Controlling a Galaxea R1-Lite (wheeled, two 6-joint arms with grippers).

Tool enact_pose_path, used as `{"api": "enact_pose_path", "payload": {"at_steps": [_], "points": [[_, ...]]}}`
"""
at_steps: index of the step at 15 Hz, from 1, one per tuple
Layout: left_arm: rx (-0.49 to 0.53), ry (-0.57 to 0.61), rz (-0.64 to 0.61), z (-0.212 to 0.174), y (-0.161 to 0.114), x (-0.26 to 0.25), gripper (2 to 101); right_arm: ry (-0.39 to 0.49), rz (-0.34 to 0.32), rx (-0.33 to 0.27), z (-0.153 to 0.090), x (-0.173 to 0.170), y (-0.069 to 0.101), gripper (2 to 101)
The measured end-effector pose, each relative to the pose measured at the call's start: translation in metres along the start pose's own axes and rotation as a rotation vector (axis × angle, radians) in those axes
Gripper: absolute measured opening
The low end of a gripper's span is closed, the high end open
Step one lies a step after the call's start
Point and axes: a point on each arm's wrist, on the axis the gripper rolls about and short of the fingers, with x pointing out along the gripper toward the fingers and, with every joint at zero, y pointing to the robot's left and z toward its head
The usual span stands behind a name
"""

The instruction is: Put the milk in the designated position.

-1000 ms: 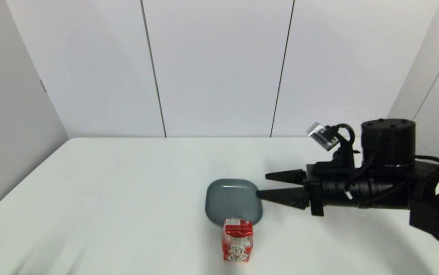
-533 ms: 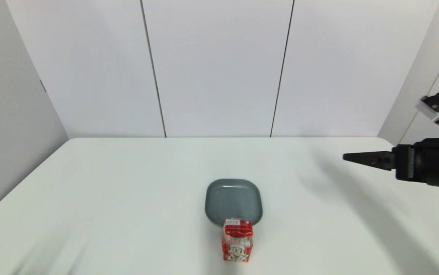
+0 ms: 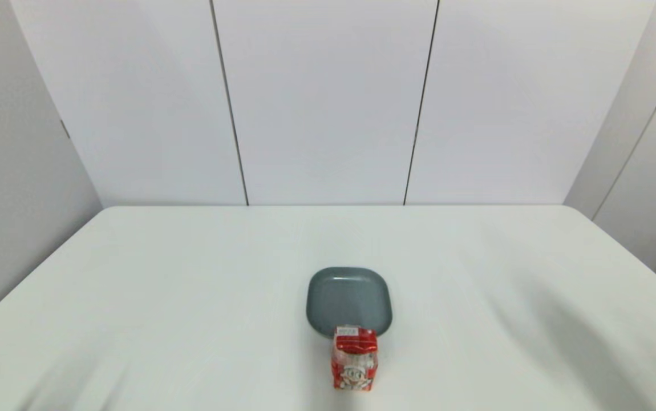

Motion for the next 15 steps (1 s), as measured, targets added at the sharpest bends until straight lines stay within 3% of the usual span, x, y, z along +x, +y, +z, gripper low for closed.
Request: {"api": "enact_pose_path", "payload": {"at_steps": [4,7,10,15], "points": [[0.000,0.000,0.000,0.000,0.000,0.000,97.9,-0.136,0.019,-0.014,-0.047,-0.039,0.006,97.1],[0.000,0.000,0.000,0.000,0.000,0.000,97.9,-0.213,-0.002,-0.024,-0.082,-0.058,0.006,97.1],[0.000,0.000,0.000,0.000,0.000,0.000,97.9,-0.221,-0.028,-0.024,-0.120,-0.062,0.003,97.1],[0.000,0.000,0.000,0.000,0.000,0.000,97.9,-0.254,-0.041,0.001,-0.138,-0.066,0.001,97.1]]}}
